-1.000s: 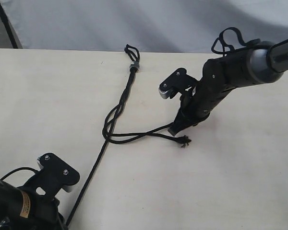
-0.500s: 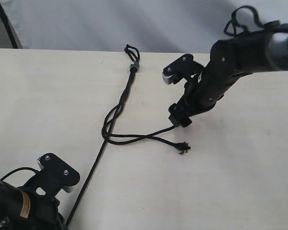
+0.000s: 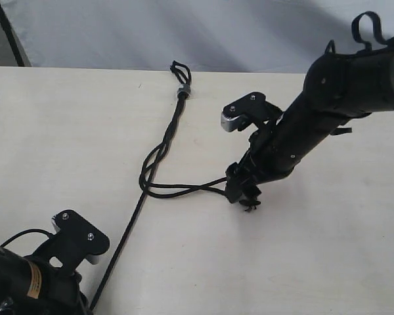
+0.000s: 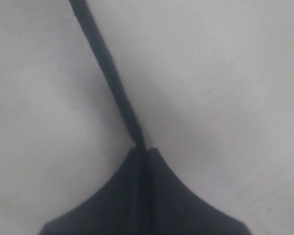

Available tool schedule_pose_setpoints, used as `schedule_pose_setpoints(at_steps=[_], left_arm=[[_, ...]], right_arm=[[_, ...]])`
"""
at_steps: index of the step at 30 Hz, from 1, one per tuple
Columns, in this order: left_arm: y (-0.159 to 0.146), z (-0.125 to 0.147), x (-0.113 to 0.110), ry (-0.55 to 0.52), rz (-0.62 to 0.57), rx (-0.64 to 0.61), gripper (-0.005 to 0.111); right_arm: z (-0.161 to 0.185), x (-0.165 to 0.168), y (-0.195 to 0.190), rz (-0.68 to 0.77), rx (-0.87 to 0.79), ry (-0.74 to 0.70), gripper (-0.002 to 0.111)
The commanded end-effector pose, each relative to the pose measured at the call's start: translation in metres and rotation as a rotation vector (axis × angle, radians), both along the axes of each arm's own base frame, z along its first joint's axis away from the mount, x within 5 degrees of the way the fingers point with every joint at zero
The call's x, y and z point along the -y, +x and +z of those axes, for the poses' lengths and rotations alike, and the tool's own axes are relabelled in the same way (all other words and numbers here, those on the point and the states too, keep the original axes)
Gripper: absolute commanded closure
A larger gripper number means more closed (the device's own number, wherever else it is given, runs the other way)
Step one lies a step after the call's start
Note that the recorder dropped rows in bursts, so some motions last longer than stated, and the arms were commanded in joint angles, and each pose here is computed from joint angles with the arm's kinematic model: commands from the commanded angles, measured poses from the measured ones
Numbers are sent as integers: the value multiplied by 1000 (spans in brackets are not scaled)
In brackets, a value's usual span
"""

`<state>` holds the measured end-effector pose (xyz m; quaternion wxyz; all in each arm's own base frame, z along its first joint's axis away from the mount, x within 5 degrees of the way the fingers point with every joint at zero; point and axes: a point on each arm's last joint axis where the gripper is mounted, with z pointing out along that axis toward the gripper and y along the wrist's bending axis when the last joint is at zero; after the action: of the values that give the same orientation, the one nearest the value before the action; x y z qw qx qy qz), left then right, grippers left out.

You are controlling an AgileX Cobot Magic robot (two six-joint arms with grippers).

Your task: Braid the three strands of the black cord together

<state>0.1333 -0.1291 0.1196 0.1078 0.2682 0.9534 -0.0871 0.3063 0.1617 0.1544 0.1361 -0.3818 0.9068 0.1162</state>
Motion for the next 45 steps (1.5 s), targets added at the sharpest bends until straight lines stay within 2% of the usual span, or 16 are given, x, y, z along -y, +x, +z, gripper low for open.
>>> schedule_pose_setpoints(at_steps=[1, 7, 9, 10, 11, 12, 13, 14, 24, 40, 42, 43, 45], left_arm=[[-10, -5, -5, 50, -10, -79, 105], [-10, -5, -5, 50, -10, -79, 105], [-10, -5, -5, 51, -11, -78, 105], [-10, -5, -5, 52, -13, -77, 105], [-10, -5, -5, 52, -16, -74, 105], [-9, -5, -5, 50, -15, -70, 105], [-9, -5, -5, 49, -15, -69, 105], [-9, -5, -4, 48, -17, -66, 105], [-8, -5, -4, 50, -32, -55, 105], [-8, -5, -4, 49, -32, -53, 105], [-8, -5, -4, 48, -32, -51, 105], [-8, -5, -4, 48, -32, -51, 105], [-8, -5, -4, 48, -32, -51, 105]], right_arm=[[-21, -9, -3, 97, -24, -18, 30], [-43, -19, -1, 147, 6, -46, 30], [-47, -18, -4, 155, -28, -52, 38], [-48, -18, -9, 170, -86, -57, 56], [-48, -18, -13, 179, -126, -56, 65], [-47, -23, -23, 204, -190, -53, 87], [-48, -26, -28, 211, -216, -53, 95], [-49, -33, -39, 237, -242, -62, 108], [-48, -81, -118, 405, -282, -115, 109], [-49, -107, -147, 450, -242, -118, 107], [-49, -111, -152, 416, -240, -121, 89], [-49, -112, -151, 416, -230, -122, 72], [-42, -111, -150, 418, -216, -110, 50]])
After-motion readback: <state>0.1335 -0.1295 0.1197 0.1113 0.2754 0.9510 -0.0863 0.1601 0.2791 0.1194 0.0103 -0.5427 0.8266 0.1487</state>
